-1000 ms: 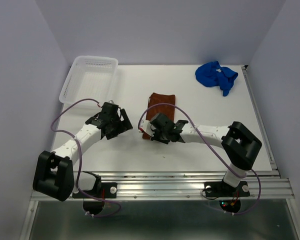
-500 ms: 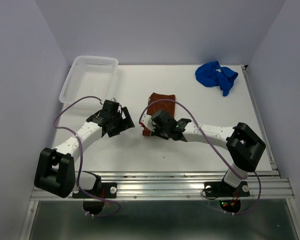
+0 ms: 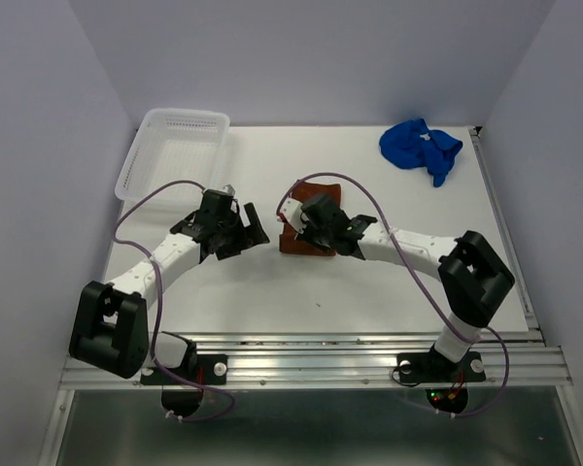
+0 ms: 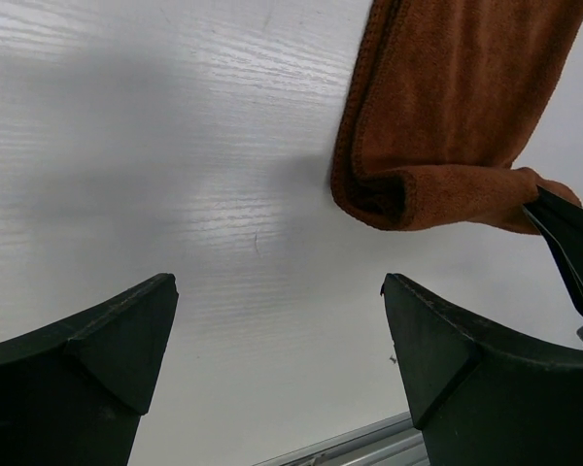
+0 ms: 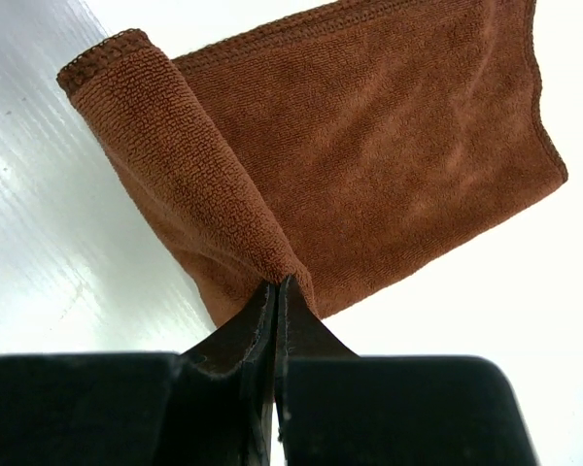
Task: Roll the towels
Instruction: Roll the towel
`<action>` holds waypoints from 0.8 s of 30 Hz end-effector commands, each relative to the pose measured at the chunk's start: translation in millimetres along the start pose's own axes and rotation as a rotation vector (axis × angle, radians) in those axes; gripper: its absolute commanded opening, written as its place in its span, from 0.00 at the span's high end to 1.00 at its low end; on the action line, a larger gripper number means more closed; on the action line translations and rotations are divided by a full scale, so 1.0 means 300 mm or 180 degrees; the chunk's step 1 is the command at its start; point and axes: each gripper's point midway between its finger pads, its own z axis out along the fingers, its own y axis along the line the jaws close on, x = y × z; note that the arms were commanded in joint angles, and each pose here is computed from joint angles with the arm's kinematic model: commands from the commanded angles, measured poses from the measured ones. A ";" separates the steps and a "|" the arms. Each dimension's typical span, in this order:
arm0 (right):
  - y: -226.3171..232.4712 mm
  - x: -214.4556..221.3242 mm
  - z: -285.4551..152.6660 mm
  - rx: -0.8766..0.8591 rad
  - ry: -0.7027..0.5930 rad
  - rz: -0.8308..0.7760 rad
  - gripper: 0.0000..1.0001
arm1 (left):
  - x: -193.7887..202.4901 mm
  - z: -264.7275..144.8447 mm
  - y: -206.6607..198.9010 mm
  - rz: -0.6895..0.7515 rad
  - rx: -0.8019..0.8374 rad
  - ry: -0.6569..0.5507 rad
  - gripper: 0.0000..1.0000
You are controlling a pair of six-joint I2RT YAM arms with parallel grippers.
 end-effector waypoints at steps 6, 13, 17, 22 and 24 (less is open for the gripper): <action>-0.081 -0.050 0.060 0.0070 -0.0139 0.0154 0.99 | -0.010 0.027 -0.133 0.0347 0.0581 0.0005 0.01; -0.069 -0.021 0.085 -0.0055 -0.0105 0.0213 0.99 | 0.030 0.100 -0.170 0.0450 0.0656 0.0146 0.01; -0.057 0.001 0.100 -0.0124 -0.0071 0.0232 0.99 | 0.008 0.133 -0.200 0.0455 0.0708 0.0137 0.01; -0.058 0.001 0.110 -0.0156 -0.0093 0.0283 0.99 | 0.003 0.180 -0.226 0.0459 0.0787 0.0173 0.01; -0.065 0.006 0.113 -0.0163 -0.0099 0.0309 0.99 | 0.013 0.207 -0.228 0.0491 0.0769 0.0227 0.01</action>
